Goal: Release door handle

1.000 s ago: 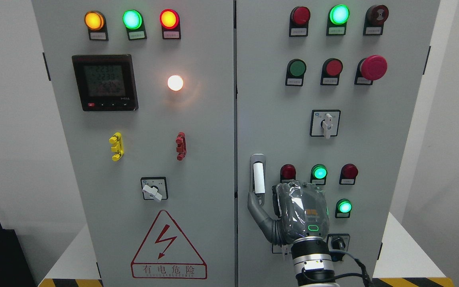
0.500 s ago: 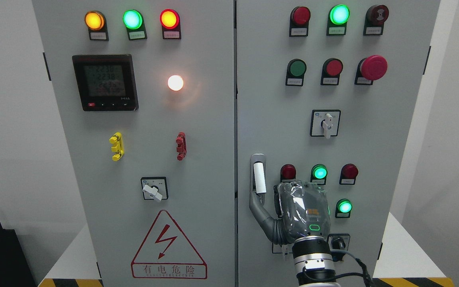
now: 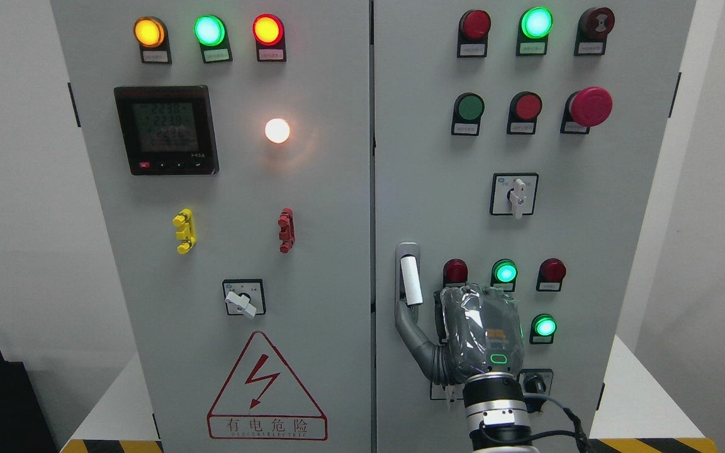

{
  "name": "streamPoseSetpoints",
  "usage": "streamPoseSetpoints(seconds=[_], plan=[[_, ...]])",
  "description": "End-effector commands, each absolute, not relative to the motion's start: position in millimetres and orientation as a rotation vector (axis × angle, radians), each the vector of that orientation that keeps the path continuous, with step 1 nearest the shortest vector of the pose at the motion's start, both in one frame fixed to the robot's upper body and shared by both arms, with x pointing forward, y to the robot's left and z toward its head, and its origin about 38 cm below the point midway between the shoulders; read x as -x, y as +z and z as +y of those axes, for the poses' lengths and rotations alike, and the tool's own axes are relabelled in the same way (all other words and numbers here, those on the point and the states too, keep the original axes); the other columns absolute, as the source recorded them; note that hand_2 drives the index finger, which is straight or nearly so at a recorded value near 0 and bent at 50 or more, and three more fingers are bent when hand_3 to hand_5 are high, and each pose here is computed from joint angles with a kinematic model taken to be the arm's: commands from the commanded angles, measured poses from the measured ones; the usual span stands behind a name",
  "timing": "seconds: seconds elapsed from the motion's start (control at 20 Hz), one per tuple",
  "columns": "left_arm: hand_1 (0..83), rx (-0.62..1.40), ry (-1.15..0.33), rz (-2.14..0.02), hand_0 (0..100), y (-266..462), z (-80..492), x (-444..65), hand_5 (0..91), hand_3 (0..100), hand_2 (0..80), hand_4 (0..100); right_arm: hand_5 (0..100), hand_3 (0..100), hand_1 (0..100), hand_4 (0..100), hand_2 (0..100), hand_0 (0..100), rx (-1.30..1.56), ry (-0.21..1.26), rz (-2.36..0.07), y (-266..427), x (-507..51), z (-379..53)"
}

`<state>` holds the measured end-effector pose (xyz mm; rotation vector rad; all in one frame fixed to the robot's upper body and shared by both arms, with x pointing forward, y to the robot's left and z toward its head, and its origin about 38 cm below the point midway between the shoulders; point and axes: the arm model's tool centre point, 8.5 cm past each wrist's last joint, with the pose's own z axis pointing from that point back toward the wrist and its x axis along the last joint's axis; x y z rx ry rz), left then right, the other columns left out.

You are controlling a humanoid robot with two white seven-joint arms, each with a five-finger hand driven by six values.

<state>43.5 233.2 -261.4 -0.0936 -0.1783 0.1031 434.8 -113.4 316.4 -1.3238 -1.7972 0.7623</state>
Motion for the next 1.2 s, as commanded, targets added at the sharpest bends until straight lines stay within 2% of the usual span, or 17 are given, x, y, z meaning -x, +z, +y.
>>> streamPoseSetpoints(seconds=[0.0,1.15], plan=[[38.9,0.092,0.115,-0.162,12,-262,233,-38,0.0,0,0.0,0,94,100,8,98,100,45,1.329,0.753,-1.801,317,-433,-115],[38.9,0.092,0.115,-0.162,12,-262,233,-38,0.0,0,0.0,0,94,100,14,99,100,45,1.358,0.72,-1.783,319,-434,-130]])
